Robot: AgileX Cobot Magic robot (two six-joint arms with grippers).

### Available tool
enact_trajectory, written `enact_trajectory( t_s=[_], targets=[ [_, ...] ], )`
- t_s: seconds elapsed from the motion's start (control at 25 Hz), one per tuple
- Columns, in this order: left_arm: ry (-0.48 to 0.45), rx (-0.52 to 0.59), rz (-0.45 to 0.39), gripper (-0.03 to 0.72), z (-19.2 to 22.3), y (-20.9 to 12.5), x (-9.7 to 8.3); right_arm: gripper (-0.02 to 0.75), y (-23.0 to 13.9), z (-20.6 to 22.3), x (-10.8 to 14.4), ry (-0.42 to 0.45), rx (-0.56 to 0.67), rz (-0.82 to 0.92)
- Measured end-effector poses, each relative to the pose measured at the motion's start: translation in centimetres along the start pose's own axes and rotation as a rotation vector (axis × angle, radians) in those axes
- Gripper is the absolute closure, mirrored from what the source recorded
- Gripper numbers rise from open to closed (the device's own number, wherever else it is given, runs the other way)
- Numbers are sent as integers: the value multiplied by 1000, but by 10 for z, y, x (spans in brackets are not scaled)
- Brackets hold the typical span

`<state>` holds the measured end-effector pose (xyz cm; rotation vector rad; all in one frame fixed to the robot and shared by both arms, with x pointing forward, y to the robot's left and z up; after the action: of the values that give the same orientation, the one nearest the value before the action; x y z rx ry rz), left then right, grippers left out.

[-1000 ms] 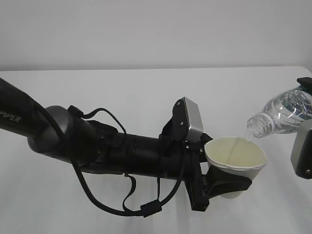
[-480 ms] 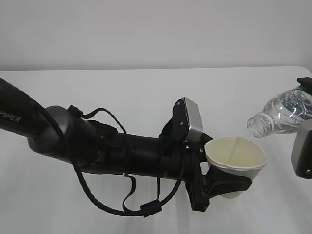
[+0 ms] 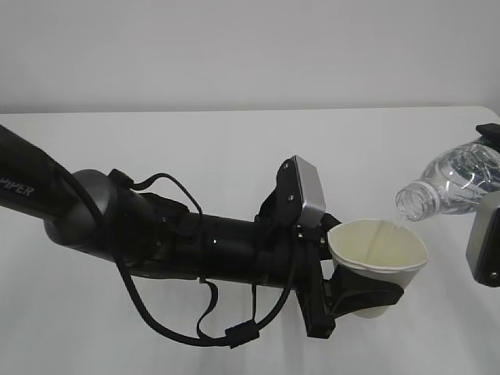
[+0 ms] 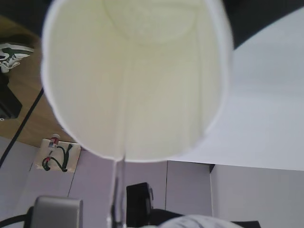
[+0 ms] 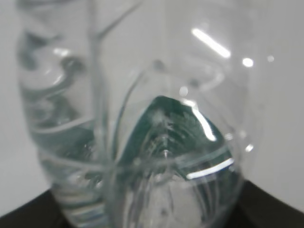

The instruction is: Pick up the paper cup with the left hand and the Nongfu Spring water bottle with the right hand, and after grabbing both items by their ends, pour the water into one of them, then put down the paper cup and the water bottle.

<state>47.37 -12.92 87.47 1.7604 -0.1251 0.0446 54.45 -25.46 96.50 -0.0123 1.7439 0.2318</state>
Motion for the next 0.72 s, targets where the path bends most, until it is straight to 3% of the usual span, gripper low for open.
enact_trajectory(
  t_s=[0.72],
  targets=[
    [-3,1,2,262,0,0,-1,300,0,0,0,-1,0,-2]
  ],
)
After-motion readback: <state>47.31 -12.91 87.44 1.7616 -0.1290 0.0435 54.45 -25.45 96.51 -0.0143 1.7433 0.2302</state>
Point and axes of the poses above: a point on each arm's last joint axis where the gripper is mounted, z pointing out along that axis toward the gripper, x along the wrist's bending axis when the last joint is at zero, y = z × x, the point moved 10 cm from there along z, pointing out along that axis toward the gripper, and after that the axes turned 11 degrees about z, right-handed, at the moved point
